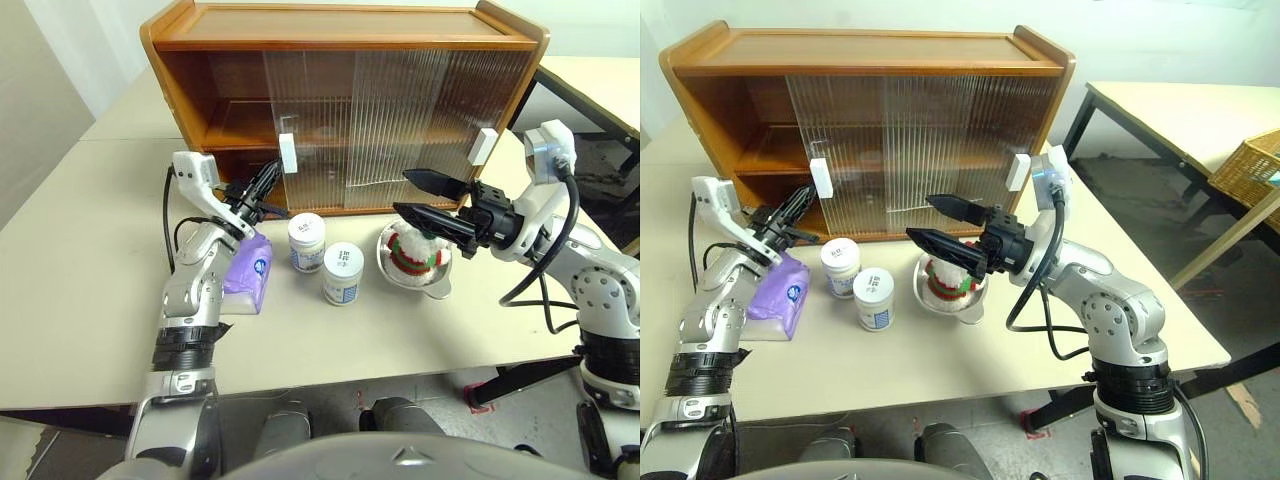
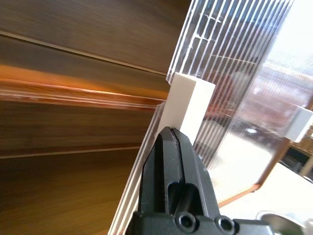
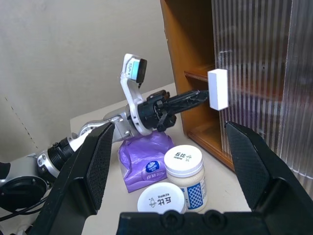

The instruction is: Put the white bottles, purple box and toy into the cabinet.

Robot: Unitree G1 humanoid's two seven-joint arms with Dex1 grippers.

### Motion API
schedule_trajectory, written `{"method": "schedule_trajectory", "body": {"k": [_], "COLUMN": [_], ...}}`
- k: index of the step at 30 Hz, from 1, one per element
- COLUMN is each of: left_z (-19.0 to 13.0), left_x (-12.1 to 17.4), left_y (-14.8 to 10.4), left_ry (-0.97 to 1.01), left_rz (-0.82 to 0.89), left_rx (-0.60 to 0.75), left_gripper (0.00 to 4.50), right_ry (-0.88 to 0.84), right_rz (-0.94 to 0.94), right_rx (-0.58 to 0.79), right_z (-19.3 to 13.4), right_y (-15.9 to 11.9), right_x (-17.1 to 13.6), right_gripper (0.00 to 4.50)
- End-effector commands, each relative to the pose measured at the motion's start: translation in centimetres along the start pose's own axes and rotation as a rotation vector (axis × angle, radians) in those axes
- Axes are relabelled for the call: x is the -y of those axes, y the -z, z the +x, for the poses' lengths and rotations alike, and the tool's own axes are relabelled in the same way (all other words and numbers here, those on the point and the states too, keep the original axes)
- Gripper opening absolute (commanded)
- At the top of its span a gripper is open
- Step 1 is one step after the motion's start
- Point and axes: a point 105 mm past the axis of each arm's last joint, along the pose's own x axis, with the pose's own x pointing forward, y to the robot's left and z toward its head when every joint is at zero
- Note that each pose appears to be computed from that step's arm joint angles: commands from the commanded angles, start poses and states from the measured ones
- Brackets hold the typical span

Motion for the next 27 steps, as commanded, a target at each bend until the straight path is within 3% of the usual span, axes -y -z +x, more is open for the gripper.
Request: {"method": "schedule_trajectory", "body": {"k": [1,13,24,27], "left_z": [1.0,3.1,-0.7,-1.7], "left_x": [1.4,3.3,3.0,1.3], "left_y": [0.1,0.5,-1.9,-2.1], "left_ry": [0.063,0.155,0.143,0.054], "left_rz": [-0.006,-0.015,-0.059,-0.053], "left_rx": [-0.013,-0.024,0.052,0.059], "left_gripper": [0.01,0.01,0.01,0.01], "right_ry": [0.008,0.022,0.023,0.016], "right_rz": [-0.019,-0.023,-0.023,-0.020], "right_rx": [0.011,0.016,0.009,0.003], "right_z": [-0.1,-0.2,-0.3,-0.3], "right_y": [-0.2,-0.2,-0.2,-0.1], "right_x": [-0.2,-0.3,-0.2,-0.1], "right_gripper": [4.50,4.50,4.50,4.50]}}
